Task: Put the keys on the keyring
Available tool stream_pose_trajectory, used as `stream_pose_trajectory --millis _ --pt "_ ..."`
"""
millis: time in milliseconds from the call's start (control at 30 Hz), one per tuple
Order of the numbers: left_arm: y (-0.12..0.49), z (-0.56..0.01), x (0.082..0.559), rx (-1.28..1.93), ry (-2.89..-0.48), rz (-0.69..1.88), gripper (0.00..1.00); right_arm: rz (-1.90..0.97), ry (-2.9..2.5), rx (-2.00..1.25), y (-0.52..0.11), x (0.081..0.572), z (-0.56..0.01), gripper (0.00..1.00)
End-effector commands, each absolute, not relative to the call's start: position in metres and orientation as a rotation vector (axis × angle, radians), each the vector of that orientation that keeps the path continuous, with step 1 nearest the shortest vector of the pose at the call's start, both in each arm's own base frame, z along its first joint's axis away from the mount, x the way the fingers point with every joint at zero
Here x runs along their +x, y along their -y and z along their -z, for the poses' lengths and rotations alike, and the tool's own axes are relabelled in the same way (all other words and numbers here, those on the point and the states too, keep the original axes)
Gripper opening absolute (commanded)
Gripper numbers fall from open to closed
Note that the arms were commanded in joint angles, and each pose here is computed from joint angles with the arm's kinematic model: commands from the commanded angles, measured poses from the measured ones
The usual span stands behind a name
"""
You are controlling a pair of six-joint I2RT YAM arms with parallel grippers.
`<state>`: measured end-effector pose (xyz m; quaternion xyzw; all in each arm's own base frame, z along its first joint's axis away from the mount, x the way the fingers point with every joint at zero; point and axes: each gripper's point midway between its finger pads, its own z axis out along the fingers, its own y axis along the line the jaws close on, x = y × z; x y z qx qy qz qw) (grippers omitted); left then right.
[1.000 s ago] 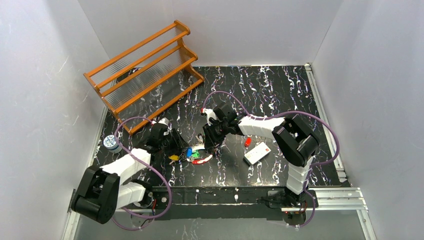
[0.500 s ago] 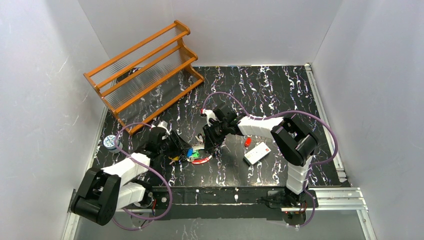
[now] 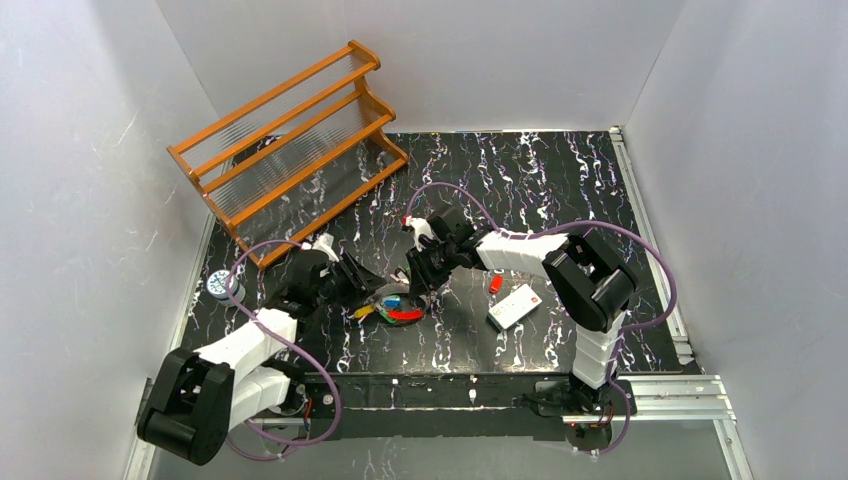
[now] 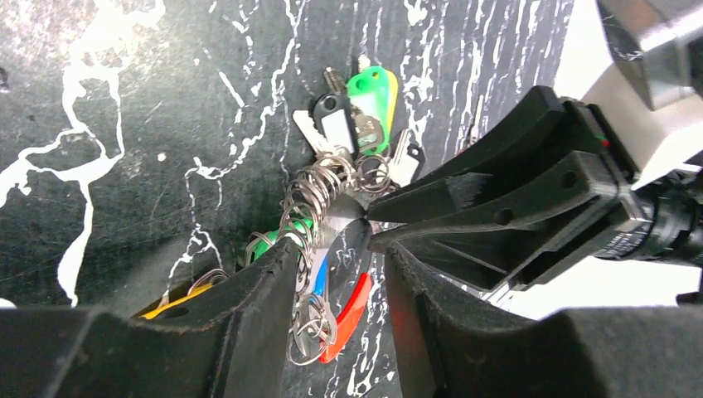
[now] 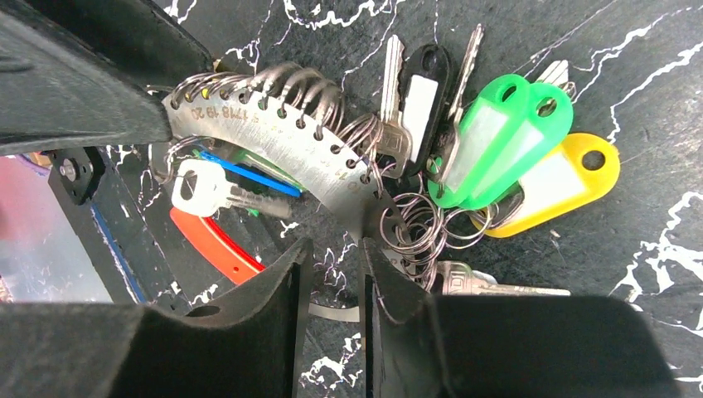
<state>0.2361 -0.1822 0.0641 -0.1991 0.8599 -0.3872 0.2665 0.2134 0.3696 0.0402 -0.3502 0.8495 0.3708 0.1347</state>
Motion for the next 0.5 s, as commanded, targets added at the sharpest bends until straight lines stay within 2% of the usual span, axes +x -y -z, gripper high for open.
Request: stream_pose_trajectory --millis 0,467 --pt "0.189 -0.093 0.243 -0.48 -2.22 1.113 0.41 -1.096 -2.403 -1.025 -0.38 0.219 -0.053 0.35" --pt "0.142 -0.058 0.232 -0.437 -2.392 0.682 0.43 -1.064 -2.362 -1.028 -0.379 0.224 -0.063 0.42"
